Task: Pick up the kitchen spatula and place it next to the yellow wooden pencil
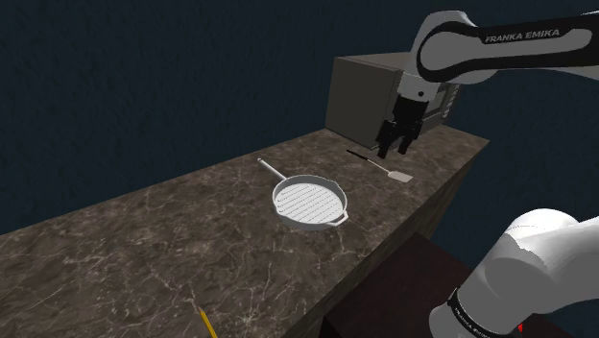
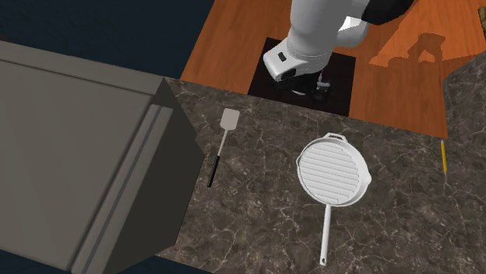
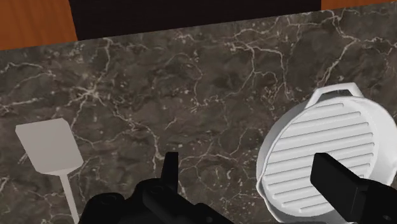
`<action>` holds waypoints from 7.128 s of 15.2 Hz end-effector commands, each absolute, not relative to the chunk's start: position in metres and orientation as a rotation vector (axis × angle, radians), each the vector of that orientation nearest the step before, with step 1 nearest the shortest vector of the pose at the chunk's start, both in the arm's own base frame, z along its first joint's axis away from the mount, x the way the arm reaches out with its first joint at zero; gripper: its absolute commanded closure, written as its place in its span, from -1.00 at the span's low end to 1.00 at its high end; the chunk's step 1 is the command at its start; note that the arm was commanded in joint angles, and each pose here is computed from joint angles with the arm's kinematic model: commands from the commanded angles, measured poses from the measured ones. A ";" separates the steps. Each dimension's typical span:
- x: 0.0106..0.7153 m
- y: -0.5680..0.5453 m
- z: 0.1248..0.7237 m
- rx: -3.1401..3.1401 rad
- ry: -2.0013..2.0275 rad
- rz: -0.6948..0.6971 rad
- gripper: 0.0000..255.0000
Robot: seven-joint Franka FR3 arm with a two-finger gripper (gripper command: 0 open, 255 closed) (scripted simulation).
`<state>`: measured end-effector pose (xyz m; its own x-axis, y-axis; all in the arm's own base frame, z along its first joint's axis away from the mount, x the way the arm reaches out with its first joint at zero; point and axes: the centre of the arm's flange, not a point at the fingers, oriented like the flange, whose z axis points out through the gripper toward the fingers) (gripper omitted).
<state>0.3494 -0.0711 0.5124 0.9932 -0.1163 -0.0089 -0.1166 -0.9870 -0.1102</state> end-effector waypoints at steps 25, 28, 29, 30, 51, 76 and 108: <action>0.482 -0.248 0.365 -3.138 -0.048 -0.104 -1.00; 0.483 -0.248 0.351 -3.138 -0.048 -0.104 -1.00; 0.483 -0.248 0.351 -3.138 -0.048 -0.104 -1.00; 0.483 -0.248 0.351 -3.138 -0.048 -0.104 -1.00; 0.483 -0.248 0.367 -3.138 -0.048 -0.105 -1.00; 0.450 -0.242 0.342 -3.145 0.035 -0.099 1.00; 0.423 -0.086 0.425 -3.145 0.035 -0.099 1.00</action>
